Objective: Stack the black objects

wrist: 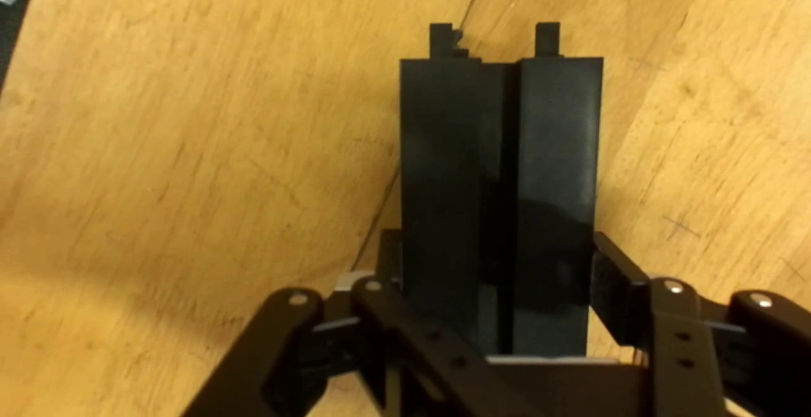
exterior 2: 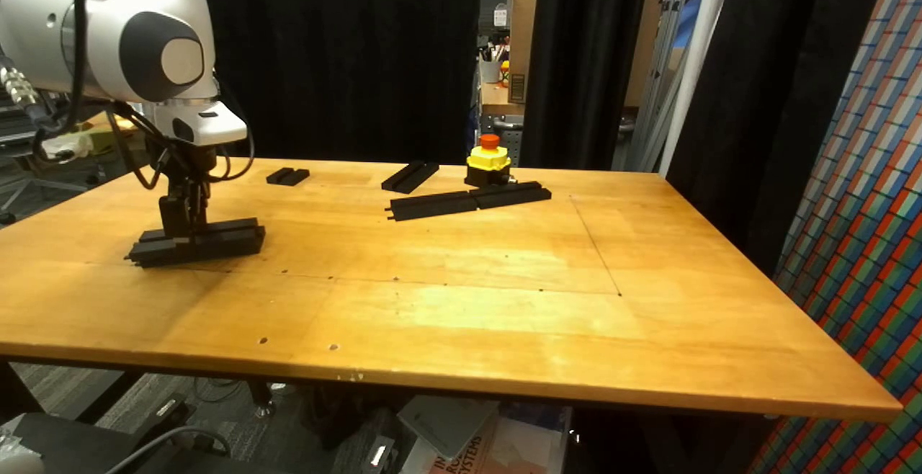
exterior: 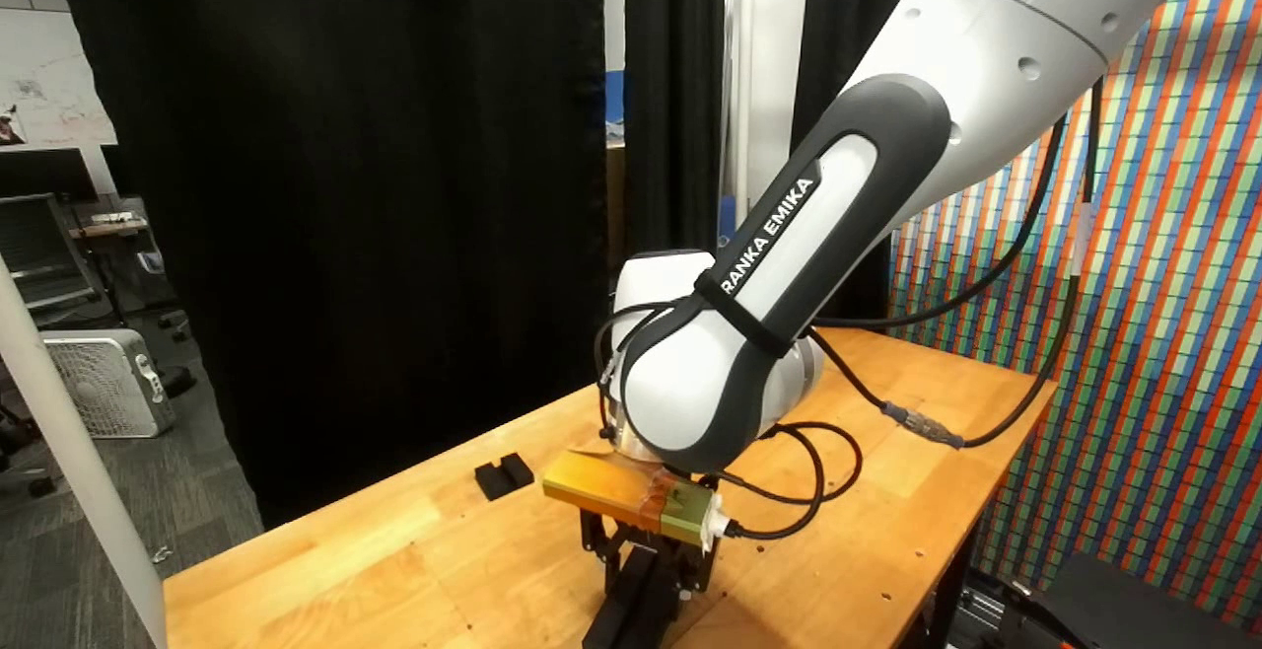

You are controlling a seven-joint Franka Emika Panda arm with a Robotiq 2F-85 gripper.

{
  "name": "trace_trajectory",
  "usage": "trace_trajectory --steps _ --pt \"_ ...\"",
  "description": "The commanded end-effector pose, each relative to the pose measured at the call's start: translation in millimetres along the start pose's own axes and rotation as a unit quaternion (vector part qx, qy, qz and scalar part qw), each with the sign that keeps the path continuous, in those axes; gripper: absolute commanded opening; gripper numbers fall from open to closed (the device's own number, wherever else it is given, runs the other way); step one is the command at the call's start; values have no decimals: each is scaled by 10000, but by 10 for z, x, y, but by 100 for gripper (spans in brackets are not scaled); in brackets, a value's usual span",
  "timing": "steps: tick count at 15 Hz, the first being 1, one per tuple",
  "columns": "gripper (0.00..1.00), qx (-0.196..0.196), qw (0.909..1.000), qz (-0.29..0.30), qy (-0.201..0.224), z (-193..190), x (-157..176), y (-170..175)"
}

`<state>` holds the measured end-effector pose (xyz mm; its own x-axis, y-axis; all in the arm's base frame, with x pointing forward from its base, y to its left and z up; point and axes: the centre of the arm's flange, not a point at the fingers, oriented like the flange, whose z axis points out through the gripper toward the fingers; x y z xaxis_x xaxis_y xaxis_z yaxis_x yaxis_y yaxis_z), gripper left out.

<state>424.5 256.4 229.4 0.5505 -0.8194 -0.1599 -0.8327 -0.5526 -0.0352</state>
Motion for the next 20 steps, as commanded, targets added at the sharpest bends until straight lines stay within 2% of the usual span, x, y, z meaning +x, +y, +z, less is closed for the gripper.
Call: trace_trajectory --steps 1,12,13,14,15,20 --pt "45 7 9999 73 83 -13 -17 14" --pt "45 42 9994 339 91 -19 24 17" --pt "93 50 9993 352 89 -19 29 17" --pt "93 49 9993 371 89 -22 35 21" --pt "100 35 9992 390 96 -20 41 30" --pt "100 -31 9984 508 259 -140 116 111"
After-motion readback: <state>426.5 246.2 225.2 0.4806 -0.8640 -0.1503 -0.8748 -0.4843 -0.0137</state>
